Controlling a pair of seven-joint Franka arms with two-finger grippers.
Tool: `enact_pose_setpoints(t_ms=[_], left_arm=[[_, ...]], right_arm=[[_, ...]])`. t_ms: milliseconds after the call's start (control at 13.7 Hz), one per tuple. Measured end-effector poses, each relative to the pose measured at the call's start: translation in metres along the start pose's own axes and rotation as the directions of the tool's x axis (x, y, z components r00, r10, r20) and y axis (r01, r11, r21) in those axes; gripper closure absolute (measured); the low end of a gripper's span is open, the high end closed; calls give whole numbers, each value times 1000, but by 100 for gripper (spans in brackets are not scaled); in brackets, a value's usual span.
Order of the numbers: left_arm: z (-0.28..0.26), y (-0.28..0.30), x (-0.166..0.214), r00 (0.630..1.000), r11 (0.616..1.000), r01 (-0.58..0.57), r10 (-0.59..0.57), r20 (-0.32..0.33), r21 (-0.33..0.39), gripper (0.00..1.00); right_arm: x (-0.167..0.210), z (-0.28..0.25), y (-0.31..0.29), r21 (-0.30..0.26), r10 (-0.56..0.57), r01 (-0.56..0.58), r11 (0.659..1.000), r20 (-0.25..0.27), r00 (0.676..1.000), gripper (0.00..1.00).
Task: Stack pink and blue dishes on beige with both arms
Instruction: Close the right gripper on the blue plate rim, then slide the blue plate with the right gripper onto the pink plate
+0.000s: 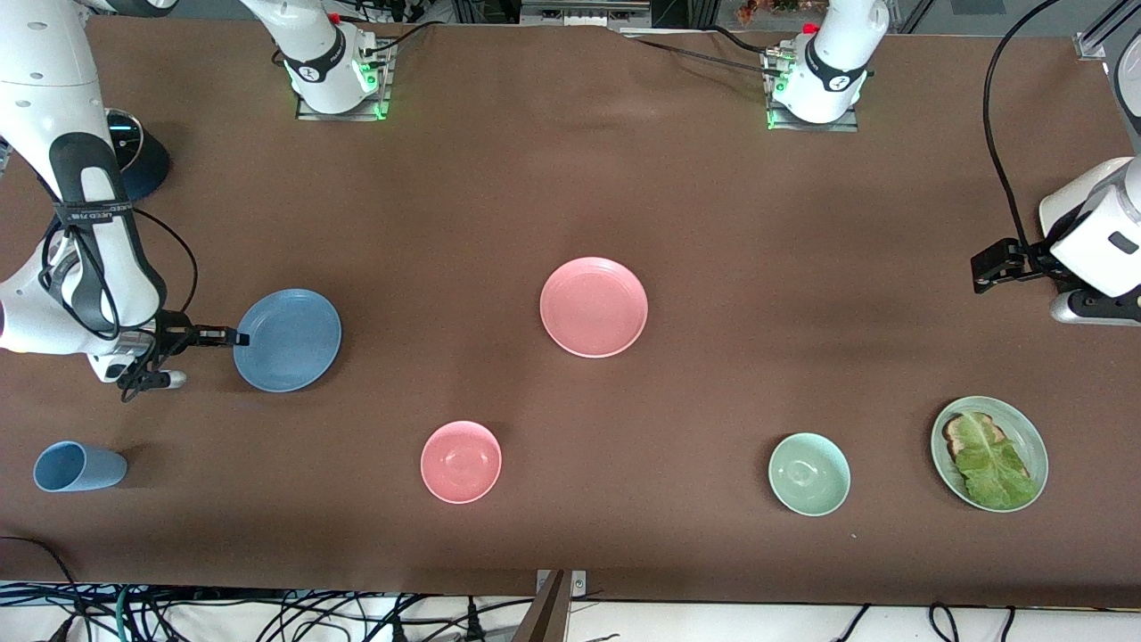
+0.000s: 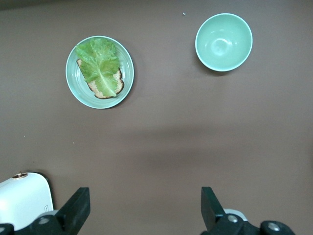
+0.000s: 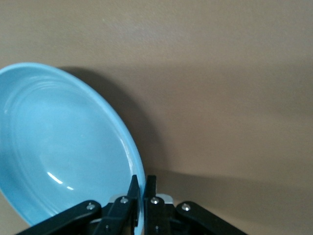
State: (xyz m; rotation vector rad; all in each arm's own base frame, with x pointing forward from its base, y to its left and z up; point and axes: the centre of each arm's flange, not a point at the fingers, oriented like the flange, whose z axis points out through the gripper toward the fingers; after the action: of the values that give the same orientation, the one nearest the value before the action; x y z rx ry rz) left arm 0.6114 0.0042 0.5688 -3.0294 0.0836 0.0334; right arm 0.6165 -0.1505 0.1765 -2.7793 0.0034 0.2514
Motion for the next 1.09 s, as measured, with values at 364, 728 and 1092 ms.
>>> enact_pose_setpoints(t_ms=[364,728,1092], left_arm=[[-17,3,-6,1000,1000,4,-5,-29,-18,0],[-22,12,-8,999,989,17,-22,-36,-144,0],[-21,11,-9,999,989,21,-26,-33,-144,0]], right_arm=[[5,-6,-7,11,-15,15,1000,6,1000,94],[14,-31,-52,103,-12,0,995,116,993,95],[17,-59,-170,178,-39,8,984,173,984,95]])
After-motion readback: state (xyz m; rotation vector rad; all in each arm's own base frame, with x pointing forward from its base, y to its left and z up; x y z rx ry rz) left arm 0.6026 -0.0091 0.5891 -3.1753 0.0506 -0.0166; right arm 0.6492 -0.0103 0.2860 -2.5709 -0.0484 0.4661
